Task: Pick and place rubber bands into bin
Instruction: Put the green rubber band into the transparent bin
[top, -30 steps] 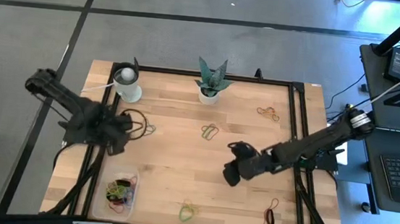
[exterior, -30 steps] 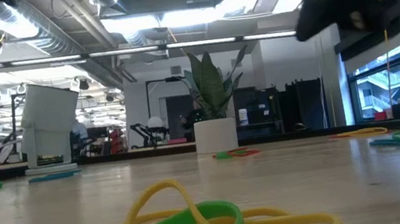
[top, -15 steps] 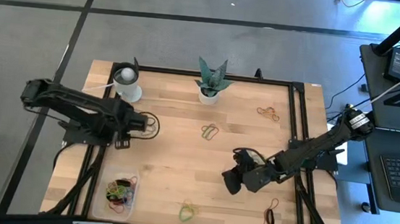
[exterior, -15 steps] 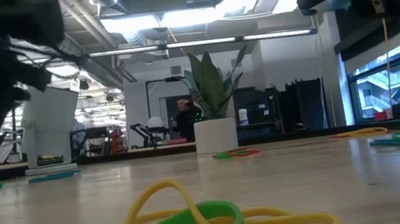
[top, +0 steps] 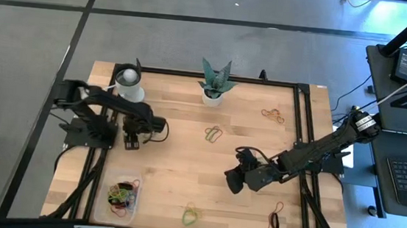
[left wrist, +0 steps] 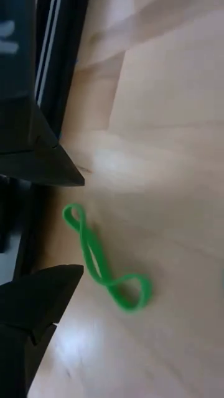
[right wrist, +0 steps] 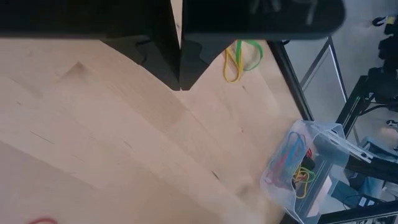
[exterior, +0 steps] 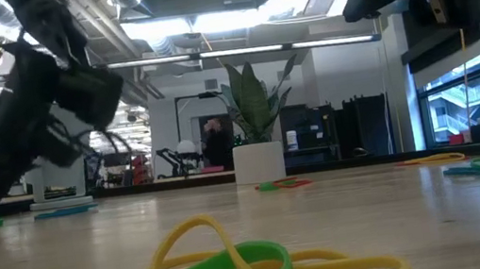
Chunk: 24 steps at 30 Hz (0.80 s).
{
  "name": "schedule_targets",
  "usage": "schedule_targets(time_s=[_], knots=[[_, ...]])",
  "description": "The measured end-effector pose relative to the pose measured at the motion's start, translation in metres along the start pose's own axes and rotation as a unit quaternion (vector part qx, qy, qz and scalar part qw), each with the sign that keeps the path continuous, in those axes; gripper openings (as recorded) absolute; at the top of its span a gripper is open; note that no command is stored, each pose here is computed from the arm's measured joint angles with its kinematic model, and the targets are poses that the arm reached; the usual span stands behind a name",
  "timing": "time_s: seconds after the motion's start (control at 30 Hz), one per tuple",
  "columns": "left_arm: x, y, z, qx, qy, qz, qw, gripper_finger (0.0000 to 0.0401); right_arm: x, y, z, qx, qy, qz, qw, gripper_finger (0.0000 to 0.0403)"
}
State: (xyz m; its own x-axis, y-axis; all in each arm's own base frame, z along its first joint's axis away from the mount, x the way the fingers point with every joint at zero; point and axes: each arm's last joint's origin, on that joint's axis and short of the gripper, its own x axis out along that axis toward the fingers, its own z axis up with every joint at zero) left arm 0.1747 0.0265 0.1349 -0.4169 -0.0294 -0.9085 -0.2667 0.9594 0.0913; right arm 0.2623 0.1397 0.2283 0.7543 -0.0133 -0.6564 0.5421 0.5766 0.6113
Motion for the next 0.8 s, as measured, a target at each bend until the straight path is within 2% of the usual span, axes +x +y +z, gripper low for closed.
schedule_targets(time_s=[0.27, 0.4, 0.57, 0.7, 0.8], knots=[[0.024, -0.009, 0.016, 0.021, 0.08, -0.015, 0.996, 0.0199, 0.0, 0.0, 0.0, -0.012, 0.0, 0.001, 1.0, 0.0009], [0.036, -0.011, 0.021, 0.02, 0.125, -0.033, 0.991, 0.0141, 0.0, 0.0, 0.0, -0.022, 0.0, 0.001, 1.0, 0.0009], [0.044, -0.013, 0.021, 0.018, 0.162, -0.048, 0.985, 0.002, 0.0, 0.0, 0.0, -0.041, 0.0, 0.001, 0.999, 0.0009], [0.034, -0.013, 0.02, 0.016, 0.15, -0.039, 0.988, 0.0003, 0.0, 0.0, 0.0, -0.065, 0.001, 0.001, 0.998, 0.001], [0.01, -0.013, 0.016, -0.005, 0.112, -0.022, 0.993, 0.0003, 0.0, 0.0, 0.0, -0.09, 0.001, 0.0, 0.996, 0.001]])
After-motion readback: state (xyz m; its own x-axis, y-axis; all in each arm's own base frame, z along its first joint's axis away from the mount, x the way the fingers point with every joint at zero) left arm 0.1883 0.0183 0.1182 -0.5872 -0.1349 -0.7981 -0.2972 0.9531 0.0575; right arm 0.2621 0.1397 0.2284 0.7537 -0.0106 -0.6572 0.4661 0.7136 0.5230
